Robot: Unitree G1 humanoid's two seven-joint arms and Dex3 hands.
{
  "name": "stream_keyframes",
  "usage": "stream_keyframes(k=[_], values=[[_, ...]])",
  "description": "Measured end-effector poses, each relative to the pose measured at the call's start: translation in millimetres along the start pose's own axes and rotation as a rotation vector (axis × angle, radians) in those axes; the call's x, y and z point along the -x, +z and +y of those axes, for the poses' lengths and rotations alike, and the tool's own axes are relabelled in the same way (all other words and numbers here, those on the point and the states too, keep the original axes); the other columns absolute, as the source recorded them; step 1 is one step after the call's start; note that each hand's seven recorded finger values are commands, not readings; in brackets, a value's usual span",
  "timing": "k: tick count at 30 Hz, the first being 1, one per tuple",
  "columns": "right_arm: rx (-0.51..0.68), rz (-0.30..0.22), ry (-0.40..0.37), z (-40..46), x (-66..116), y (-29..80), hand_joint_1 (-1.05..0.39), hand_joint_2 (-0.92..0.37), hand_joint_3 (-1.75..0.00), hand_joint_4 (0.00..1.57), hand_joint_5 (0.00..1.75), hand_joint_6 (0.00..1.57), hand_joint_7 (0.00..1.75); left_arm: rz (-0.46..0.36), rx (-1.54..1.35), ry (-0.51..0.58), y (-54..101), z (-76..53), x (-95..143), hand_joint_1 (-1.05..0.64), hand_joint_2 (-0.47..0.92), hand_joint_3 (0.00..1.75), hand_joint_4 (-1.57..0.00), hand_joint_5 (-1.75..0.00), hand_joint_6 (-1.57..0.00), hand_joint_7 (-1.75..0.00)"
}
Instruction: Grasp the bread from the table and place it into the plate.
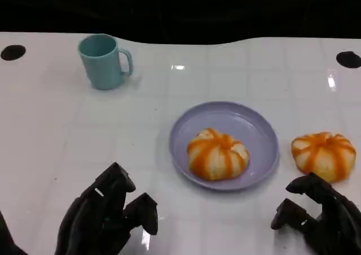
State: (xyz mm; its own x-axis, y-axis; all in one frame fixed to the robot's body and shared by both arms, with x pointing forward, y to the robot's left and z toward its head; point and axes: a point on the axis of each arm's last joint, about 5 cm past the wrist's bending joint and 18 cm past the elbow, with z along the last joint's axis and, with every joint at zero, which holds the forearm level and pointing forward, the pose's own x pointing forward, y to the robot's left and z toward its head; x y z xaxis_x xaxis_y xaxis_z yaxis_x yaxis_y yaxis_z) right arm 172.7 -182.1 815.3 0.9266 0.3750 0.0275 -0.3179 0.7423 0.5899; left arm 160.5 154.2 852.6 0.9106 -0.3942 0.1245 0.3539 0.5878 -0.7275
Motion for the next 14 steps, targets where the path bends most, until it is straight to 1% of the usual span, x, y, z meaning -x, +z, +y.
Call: stream_keyframes(k=[6, 14], values=[[0.0, -0.001, -0.004, 0.1, -0.1, 0.2, -0.51, -0.92, -0.24, 0.69, 1.49, 0.6, 1.17, 0.009, -0.012, 0.004, 0.5, 1.0, -0.1, -0.55, 0.92, 0.33, -0.82, -1.75, -0.59, -1.74], [0.001, -0.002, -0.012, 0.0, -0.1, 0.2, -0.54, -0.92, -0.21, 0.68, 1.51, 0.59, 1.21, 0.032, -0.031, 0.019, -0.7, 5.2, -4.1, -0.54, 0.92, 0.33, -0.81, -1.75, -0.59, -1.73]])
